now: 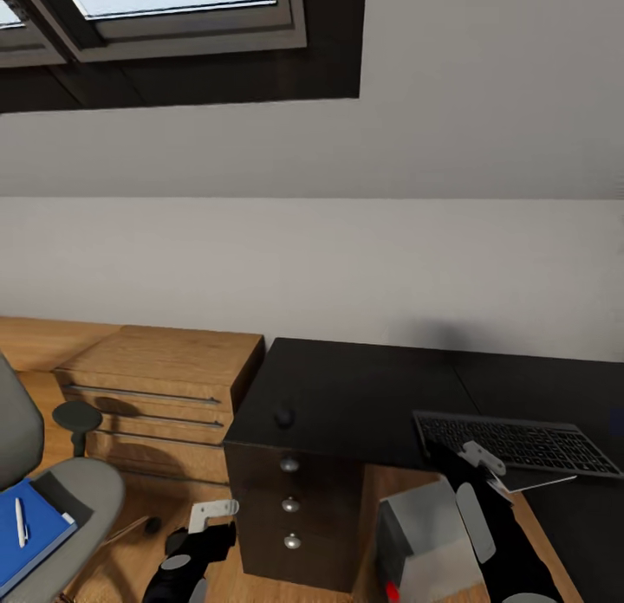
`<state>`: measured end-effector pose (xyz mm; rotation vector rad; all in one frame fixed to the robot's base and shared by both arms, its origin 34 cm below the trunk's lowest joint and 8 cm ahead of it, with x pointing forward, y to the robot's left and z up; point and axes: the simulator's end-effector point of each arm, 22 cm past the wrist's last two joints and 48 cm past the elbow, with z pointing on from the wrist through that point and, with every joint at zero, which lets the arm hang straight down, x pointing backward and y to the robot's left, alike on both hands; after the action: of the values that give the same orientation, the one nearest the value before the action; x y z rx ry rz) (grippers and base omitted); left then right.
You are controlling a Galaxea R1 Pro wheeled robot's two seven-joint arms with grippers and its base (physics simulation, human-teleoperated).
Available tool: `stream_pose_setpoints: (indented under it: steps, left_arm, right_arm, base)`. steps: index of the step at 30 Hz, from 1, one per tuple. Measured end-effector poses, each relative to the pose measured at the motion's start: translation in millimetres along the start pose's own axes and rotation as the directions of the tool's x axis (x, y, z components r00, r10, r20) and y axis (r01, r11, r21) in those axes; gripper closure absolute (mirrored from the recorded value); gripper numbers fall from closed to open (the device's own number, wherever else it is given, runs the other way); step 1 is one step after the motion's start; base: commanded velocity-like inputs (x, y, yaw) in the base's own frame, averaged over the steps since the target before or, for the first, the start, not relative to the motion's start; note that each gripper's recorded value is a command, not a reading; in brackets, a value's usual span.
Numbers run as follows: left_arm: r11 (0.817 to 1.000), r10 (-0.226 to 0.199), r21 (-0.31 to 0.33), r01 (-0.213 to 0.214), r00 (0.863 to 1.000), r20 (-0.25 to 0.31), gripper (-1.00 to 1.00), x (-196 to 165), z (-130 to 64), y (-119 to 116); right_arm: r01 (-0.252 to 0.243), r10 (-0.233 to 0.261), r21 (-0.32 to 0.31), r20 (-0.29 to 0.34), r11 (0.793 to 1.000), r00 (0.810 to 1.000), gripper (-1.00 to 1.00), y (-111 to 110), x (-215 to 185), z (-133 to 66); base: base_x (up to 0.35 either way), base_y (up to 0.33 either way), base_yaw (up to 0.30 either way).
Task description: In the bedroom, organize the workspace by keeping the computer under the desk, ensuring the monitor is on the desk, placing the keyboard on the desk next to the monitor, placing the mouse on the desk next to the keyboard, moving the folder from the swivel chair onto the desk next to the mouse, stacking the notebook on top of the folder with the pen on top of the notebook, and positioning the swivel chair next to the desk.
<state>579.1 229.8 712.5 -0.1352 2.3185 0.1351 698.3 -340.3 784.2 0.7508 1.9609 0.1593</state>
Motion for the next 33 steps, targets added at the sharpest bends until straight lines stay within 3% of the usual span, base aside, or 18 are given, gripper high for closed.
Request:
stream_pose_setpoints:
  steps: [5,7,10,18,33]
  left_arm:
    - [1.0,0.015,-0.014,-0.016,0.999,-0.038,-1.0,27.7,-2.5,10.8]
    - [0.999,0.031,-0.026,-0.033,0.996,-0.087,-1.0,61.2,-5.2,21.1]
    - [0.998,0.036,-0.038,-0.041,0.994,-0.107,-1.0,81.9,-3.5,28.6]
    - [0.997,0.014,-0.069,-0.018,0.998,-0.059,-1.0,109.7,6.1,41.7]
    - [0.996,0.01,-0.086,-0.016,0.997,-0.072,-1.0,129.7,8.8,48.8]
  right_arm:
    - [0.007,-0.007,-0.011,0.013,1.0,1.0,-1.0,5.6,-5.8,-1.6]
    - [0.008,-0.008,-0.015,0.023,1.0,1.0,-1.0,7.7,-10.2,-2.5]
    - [0.009,-0.008,-0.017,0.027,1.0,1.0,-1.0,8.5,-12.2,-3.0]
    - [0.008,-0.008,-0.019,0.026,1.0,1.0,-1.0,9.7,-11.1,-3.7]
    - [0.007,-0.007,-0.02,0.025,1.0,1.0,-1.0,10.2,-10.2,-3.8]
  base:
    - [-0.068,0.0,0.0]
    - [-0.012,0.0,0.0]
    - [-0.006,0.0,0.0]
    - [-0.001,0.0,0.0]
    - [0.0,0.0,0.0]
